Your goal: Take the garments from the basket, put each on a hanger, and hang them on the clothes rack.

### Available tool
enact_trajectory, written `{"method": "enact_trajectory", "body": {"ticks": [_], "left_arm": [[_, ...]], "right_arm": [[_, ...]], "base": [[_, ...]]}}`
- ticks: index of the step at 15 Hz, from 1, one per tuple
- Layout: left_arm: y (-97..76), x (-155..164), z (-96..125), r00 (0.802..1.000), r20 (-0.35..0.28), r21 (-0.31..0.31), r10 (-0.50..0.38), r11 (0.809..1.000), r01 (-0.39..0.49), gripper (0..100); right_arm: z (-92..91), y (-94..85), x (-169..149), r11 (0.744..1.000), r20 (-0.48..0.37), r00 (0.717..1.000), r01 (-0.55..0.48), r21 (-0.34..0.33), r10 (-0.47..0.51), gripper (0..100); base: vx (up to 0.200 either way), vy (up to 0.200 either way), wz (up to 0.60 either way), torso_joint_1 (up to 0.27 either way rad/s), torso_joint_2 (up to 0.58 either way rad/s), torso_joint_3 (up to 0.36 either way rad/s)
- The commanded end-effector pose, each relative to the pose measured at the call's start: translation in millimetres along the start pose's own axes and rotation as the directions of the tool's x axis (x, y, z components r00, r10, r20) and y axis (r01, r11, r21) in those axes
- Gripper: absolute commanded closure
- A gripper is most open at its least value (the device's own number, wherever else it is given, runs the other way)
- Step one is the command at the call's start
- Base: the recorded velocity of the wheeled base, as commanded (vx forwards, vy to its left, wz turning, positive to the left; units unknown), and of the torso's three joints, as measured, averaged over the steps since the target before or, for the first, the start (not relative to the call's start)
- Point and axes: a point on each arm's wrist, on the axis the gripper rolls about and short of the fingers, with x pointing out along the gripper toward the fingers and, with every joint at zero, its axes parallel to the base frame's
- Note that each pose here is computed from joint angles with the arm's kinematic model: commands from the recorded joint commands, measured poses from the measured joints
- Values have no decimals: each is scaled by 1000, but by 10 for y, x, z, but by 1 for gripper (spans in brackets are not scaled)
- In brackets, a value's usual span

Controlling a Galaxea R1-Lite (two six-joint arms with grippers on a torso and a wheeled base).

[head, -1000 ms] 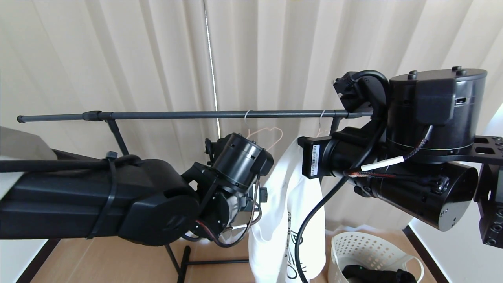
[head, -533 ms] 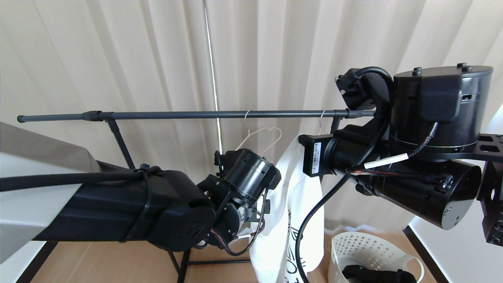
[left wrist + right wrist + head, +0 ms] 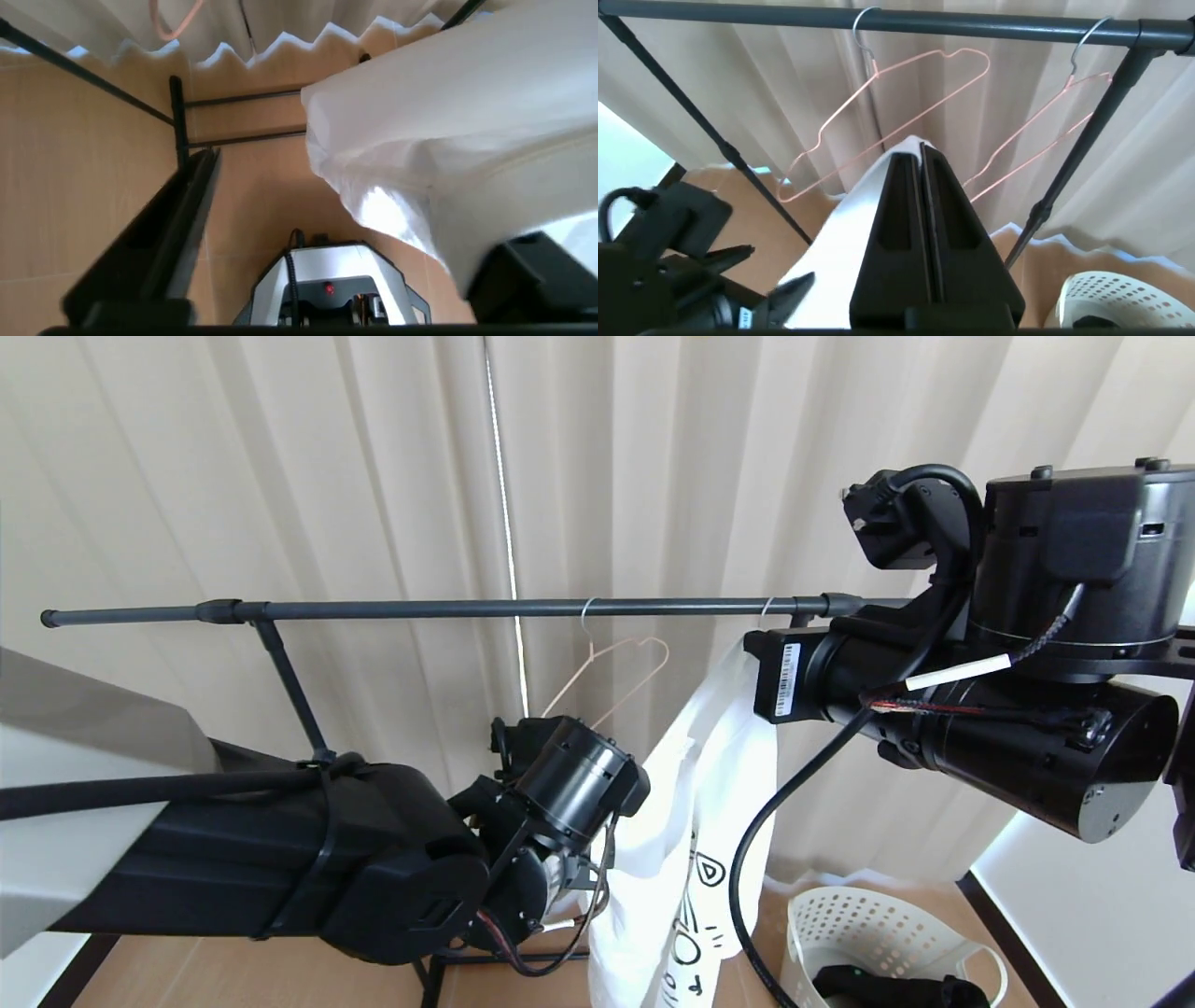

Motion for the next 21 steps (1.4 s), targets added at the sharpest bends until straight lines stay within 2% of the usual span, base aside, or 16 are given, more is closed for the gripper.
{"method": "enact_trajectory", "body": {"ticks": [1,3,7,11,13,15,19,21], "left_arm": [[71,-202,90,999,41,-23,-20,1000,21,100],[94,-310,125,997,62,-27,-37,999,39,100],[260,-591,324,988,143,-7,-60,998,62,100],[327,-739,514,975,209,-3,-73,997,75,100],[394,-858,591,966,246,27,-79,997,75,100],[423,-933,622,959,268,58,-88,996,75,100],[435,-930,597,961,262,60,-86,996,72,100],[431,-932,606,960,265,60,-86,996,73,100]], "right_arm": [[6,-19,5,1000,2,1000,6,1,-6,100],[0,-56,37,1000,-1,1000,23,-3,-23,100],[-145,-173,105,992,-48,996,65,-107,-70,100],[-245,-212,89,979,-74,993,78,-190,-93,100],[-292,-249,53,947,-64,982,152,-282,-176,100],[-334,-250,76,939,-74,980,156,-305,-187,100],[-335,-251,76,940,-72,980,158,-303,-188,100],[-315,-241,87,944,-43,983,161,-287,-181,100]], "base": [[0,0,0,0,0,0],[0,0,0,0,0,0],[0,0,0,0,0,0],[0,0,0,0,0,0],[0,0,0,0,0,0],[0,0,0,0,0,0],[0,0,0,0,0,0],[0,0,0,0,0,0]]}}
